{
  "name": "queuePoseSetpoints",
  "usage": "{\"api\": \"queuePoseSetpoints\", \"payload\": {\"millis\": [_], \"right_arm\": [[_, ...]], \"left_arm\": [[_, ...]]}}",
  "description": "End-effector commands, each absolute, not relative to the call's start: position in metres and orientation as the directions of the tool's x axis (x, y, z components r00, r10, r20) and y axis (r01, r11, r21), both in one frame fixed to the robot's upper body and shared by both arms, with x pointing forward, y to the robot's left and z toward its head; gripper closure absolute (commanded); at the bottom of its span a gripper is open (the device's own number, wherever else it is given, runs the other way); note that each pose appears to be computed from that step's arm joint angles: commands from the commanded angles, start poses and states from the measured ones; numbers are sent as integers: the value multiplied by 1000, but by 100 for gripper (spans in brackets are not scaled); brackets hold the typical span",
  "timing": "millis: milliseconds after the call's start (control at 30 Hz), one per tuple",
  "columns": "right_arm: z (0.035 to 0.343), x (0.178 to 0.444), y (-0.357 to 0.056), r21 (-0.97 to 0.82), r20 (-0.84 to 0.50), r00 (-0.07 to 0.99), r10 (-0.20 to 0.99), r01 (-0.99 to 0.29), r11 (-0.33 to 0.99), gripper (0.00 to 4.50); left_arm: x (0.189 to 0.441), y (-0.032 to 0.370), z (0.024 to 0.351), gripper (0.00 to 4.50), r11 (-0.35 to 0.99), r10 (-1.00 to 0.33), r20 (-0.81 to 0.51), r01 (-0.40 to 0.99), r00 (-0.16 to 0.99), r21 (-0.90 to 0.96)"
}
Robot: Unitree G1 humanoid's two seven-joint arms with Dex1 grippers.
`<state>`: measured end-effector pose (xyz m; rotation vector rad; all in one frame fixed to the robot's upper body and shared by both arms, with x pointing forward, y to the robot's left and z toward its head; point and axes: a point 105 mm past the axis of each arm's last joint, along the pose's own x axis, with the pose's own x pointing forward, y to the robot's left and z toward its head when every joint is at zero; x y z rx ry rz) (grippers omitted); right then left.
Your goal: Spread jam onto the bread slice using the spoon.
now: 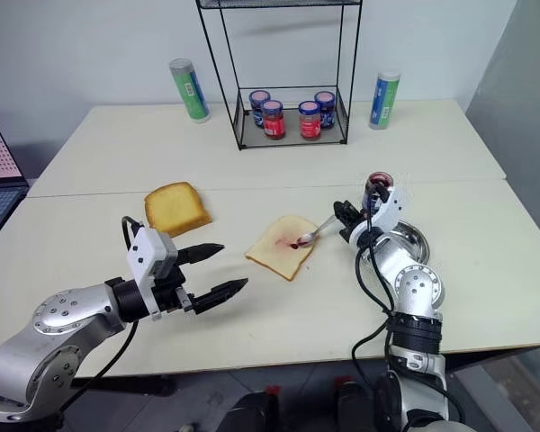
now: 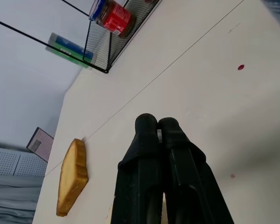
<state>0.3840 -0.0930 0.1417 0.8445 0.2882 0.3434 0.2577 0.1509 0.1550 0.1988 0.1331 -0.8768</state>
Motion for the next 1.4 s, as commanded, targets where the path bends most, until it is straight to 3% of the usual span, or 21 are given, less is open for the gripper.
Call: {"api": "queuePoseSetpoints", "payload": {"millis": [33, 800, 967, 1100, 1400], "right_arm": [[150, 385, -88, 763, -68, 906, 418, -223, 607, 442], [158, 385, -45, 785, -23, 857, 515, -303, 540, 442], [174, 396, -60, 845, 28, 893, 449, -261, 467, 442], [183, 397, -67, 827, 35, 895, 445, -276, 489, 442], [161, 386, -74, 793, -36, 888, 458, -254, 553, 442]], "left_arm": [[255, 148, 162, 0, 618, -753, -171, 772, 635, 146], [256, 149, 163, 0, 625, -748, -166, 766, 643, 149], [256, 150, 163, 0, 626, -746, -167, 765, 644, 151], [256, 149, 163, 0, 623, -749, -170, 768, 641, 151], [255, 148, 162, 0, 617, -754, -172, 773, 635, 147]]}}
